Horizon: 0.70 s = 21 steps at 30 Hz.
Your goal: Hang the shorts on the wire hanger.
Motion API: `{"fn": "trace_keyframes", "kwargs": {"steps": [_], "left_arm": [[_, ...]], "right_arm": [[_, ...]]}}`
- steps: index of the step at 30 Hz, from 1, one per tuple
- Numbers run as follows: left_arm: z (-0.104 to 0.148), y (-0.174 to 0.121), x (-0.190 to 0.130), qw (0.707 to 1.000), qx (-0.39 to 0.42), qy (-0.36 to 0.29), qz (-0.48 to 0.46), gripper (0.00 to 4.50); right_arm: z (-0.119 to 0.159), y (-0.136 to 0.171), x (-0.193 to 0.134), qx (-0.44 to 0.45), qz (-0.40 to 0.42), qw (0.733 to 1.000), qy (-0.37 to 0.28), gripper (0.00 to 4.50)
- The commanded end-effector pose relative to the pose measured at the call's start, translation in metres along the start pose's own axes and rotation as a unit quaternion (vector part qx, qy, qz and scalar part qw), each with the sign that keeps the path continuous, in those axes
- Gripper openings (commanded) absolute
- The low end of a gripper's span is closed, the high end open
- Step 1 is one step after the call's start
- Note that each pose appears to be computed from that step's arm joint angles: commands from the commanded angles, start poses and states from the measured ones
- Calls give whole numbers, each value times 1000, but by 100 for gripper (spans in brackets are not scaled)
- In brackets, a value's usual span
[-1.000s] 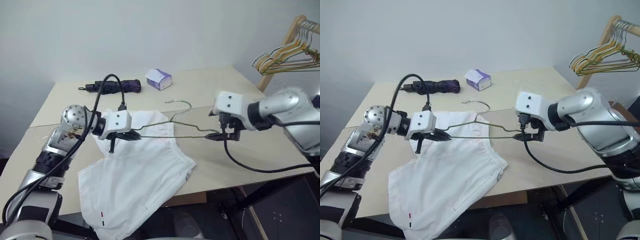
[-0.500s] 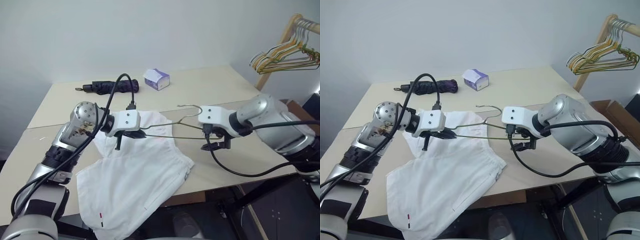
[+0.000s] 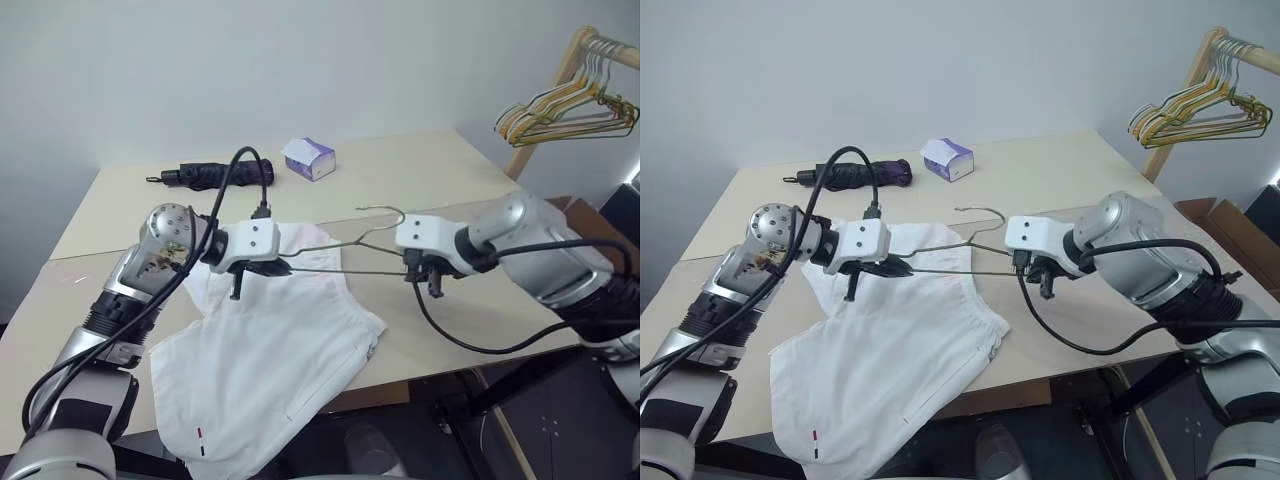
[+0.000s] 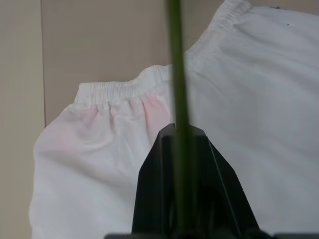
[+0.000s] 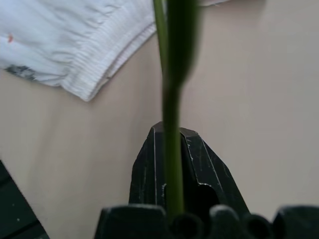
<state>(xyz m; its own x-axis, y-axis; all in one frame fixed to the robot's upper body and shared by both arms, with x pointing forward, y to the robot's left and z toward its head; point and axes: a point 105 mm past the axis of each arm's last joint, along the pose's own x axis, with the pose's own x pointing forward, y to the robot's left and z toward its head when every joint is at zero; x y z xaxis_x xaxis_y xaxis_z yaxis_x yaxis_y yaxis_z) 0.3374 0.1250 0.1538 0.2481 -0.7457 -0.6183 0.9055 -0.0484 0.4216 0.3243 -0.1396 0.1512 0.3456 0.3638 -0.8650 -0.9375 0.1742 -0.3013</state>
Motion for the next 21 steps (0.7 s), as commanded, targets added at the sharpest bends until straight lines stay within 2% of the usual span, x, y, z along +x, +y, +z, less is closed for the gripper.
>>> {"fn": "trace_keyframes", "kwargs": {"steps": [1, 6, 11, 15, 21], "left_arm": [[12, 5, -6, 1000, 15, -20, 7, 0], [12, 3, -7, 999, 17, -28, -2, 0], [18, 2, -15, 995, 3, -94, -14, 131], [11, 26, -24, 993, -19, -99, 59, 264], [10, 46, -49, 970, -89, -162, 157, 446]], "right_arm": [[2, -12, -11, -2, -34, 999, -7, 5], [3, -10, -13, -5, -31, 999, -17, 5], [2, -5, -19, -1, -22, 999, -26, 0], [-9, 5, -24, 37, -5, 999, -32, 0], [-46, 40, -28, 195, 50, 978, -61, 0]]}}
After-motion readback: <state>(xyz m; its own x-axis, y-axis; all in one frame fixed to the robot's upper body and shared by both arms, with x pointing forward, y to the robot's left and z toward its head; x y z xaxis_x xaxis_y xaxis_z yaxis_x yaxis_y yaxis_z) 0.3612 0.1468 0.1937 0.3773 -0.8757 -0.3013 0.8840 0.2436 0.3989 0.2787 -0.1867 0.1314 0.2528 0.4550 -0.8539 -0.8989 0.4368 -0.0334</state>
